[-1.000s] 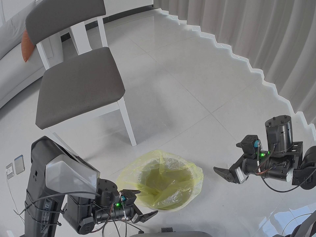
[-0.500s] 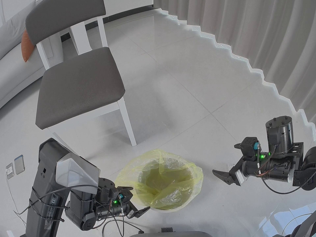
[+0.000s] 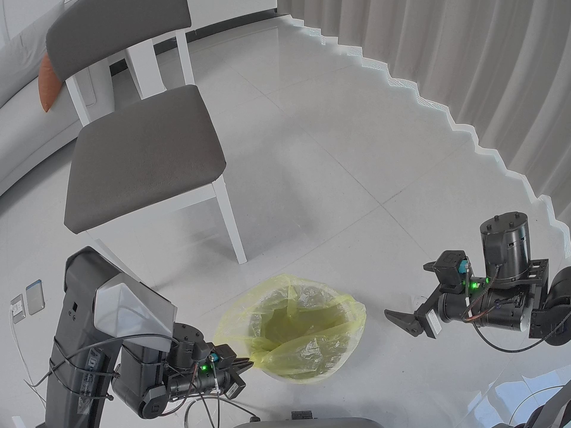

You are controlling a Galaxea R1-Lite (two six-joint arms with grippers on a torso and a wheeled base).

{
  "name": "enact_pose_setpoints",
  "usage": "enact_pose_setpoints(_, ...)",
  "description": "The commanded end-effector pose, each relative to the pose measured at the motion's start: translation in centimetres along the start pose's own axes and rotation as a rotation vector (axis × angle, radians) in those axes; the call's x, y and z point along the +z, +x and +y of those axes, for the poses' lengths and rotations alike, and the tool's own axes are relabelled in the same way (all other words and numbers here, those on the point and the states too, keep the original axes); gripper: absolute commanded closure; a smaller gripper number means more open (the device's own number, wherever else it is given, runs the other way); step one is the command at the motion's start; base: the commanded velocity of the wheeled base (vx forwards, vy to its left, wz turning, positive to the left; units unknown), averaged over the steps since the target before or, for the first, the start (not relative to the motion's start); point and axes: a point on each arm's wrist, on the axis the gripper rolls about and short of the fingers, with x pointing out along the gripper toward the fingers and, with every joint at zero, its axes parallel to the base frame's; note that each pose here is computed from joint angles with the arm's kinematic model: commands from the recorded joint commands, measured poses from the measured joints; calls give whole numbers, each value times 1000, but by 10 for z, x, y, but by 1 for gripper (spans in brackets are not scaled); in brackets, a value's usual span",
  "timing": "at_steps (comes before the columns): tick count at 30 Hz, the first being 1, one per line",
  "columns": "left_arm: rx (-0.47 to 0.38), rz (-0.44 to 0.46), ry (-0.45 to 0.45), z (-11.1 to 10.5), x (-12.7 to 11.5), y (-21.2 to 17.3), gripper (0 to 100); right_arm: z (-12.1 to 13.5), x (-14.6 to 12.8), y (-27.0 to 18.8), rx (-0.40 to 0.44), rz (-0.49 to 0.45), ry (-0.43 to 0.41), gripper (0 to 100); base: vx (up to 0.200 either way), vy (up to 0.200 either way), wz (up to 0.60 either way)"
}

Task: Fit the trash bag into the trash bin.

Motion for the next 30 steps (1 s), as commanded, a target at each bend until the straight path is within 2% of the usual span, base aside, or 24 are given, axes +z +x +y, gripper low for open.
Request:
enact_pose_setpoints(1,-23,-14,3,-4,5,-15,100,1,-1,0,3,4,-3,0,0,0,0)
enact_pose_setpoints(6,-56,-7,2,-10,7,-31,100,2,-1,-2,5,4,-10,0,0,0,0)
enact_pose_setpoints(12,-67,8,3,-13,3,-28,100,5,-2,-1,15,9,-20,0,0,0,0)
enact_pose_setpoints(22,-76,32,2,-12,-14,9,100,6,-15,4,26,68,-19,0,0,0,0)
enact_pose_setpoints(30,-72,-3,-15,-11,-7,22,100,5,-18,20,51,104,-12,0,0,0,0)
